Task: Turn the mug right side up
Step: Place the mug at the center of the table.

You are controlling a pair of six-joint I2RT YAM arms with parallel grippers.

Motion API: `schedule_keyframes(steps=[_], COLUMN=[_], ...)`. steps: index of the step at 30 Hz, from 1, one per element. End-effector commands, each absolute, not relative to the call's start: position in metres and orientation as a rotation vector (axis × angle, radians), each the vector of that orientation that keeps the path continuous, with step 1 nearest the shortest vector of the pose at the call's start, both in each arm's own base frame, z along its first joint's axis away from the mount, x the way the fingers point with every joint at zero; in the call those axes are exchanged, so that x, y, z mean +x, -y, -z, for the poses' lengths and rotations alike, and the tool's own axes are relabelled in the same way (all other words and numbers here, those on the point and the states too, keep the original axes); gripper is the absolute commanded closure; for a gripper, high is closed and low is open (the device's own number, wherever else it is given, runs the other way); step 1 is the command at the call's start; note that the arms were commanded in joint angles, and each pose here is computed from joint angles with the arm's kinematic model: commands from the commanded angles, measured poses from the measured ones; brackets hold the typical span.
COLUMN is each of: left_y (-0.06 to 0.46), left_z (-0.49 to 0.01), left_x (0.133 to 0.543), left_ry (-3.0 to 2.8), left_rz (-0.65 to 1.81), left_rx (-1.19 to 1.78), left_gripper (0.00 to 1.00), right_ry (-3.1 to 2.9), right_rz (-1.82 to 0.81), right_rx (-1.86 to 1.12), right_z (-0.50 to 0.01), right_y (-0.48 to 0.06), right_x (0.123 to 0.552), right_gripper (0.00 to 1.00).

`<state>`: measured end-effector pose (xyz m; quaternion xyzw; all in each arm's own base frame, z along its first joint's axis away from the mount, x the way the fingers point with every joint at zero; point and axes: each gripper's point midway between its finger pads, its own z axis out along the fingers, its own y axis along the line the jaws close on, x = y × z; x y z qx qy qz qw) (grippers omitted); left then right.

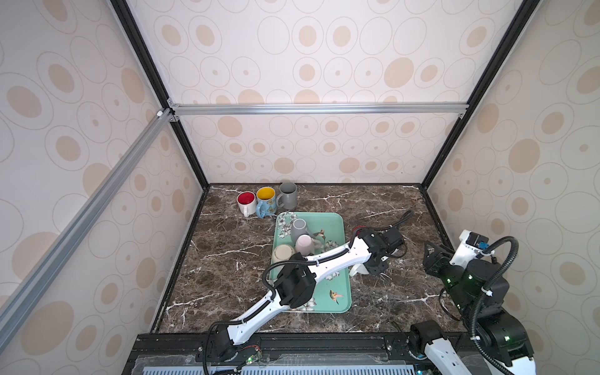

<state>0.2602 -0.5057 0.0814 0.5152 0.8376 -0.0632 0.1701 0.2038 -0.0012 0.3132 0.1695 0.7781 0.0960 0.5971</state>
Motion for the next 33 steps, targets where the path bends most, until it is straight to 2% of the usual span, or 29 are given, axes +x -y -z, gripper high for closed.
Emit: schedule_keyframes(steps=[1, 8, 14, 20, 27, 33], left_y=[0.507, 0.511, 0.512, 0.494, 0.448, 0.391], left_z=[-0.101, -0.132, -0.184, -0.215, -0.224, -0.230], left_x=[0.260, 0.262, 0.265, 0.278, 0.293, 0.299], left_ry=[-2.334, -2.278, -2.188, -2.145, -2.151, -2.173], left_rz=[0.174, 0.227, 0.294, 0.276, 0.248, 0.319], left_rx=[1.475, 1.440, 1.379, 1.315, 1.204, 1.037], left_gripper=[0.67, 0.61, 0.57, 0.55, 0.53, 0.51], right_ry=[-1.793, -1.810, -1.835, -1.880, -1.927, -1.950], right_rz=[-0.240, -0.251, -0.283, -0.362, -0.542, -0.647], right_rx=[0.396, 0.388, 0.365, 0.300, 0.127, 0.115], right_z=[-0.318, -0.318, -0.318, -0.318, -0.311, -0.303], right_y=[0.000, -0.004, -0.011, -0.029, -0.069, -0.085], right_x=[0.207, 0.209, 0.211, 0.218, 0.230, 0.237], right_gripper=[0.52, 0.52, 0.52, 0.53, 0.53, 0.55])
